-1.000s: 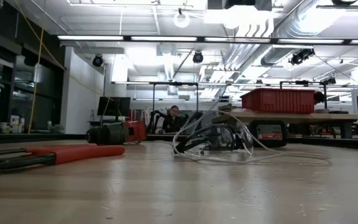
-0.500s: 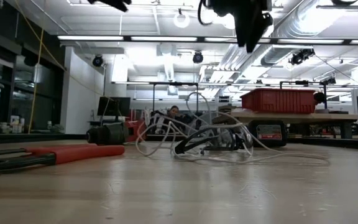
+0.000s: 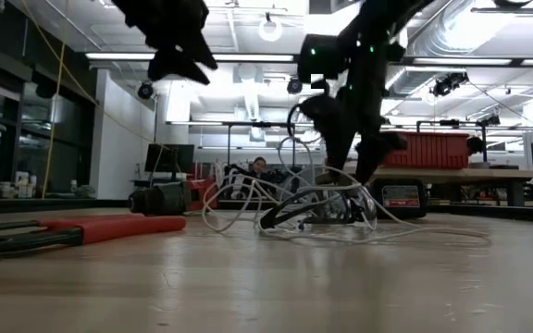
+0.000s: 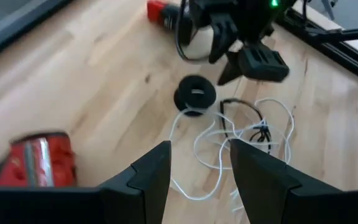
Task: Coil cords
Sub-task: Coil the white wire onto the black spool
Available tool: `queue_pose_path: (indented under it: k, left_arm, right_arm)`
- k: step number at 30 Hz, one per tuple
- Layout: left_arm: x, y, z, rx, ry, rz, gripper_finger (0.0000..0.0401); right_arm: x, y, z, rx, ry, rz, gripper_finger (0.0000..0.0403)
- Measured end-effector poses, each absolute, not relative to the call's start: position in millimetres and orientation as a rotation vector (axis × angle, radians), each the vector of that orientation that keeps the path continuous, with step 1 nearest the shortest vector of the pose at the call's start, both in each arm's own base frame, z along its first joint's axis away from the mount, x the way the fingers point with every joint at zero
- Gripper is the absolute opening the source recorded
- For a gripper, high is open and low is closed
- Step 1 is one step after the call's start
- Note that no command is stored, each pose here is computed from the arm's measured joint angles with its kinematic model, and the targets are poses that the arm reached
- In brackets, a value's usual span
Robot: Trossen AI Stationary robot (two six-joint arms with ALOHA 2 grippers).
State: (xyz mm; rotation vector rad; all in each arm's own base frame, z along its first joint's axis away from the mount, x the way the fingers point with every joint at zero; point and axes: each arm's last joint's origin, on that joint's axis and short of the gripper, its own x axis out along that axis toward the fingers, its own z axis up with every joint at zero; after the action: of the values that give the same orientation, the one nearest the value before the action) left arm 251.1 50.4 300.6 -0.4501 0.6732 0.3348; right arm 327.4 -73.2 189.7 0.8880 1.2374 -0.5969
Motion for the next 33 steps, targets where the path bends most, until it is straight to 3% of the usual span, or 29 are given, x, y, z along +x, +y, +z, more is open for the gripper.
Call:
queue_pose_path:
  k: [7, 16, 33]
  left_arm:
    - [252, 44, 272, -0.57, 0.657, 0.373, 0.0161]
    - [248, 36, 250, -0.631, 0.688, 0.409, 0.0161]
    - [249, 34, 247, -0.648, 0.661, 0.435, 0.0161]
  right_arm:
    - [326, -84, 173, 0.907, 1.115, -0.661, 0.0236]
    - [328, -77, 164, 0.851, 1.142, -0.657, 0.0236]
    - [331, -78, 148, 0.833, 1.168, -0.704, 0.0236]
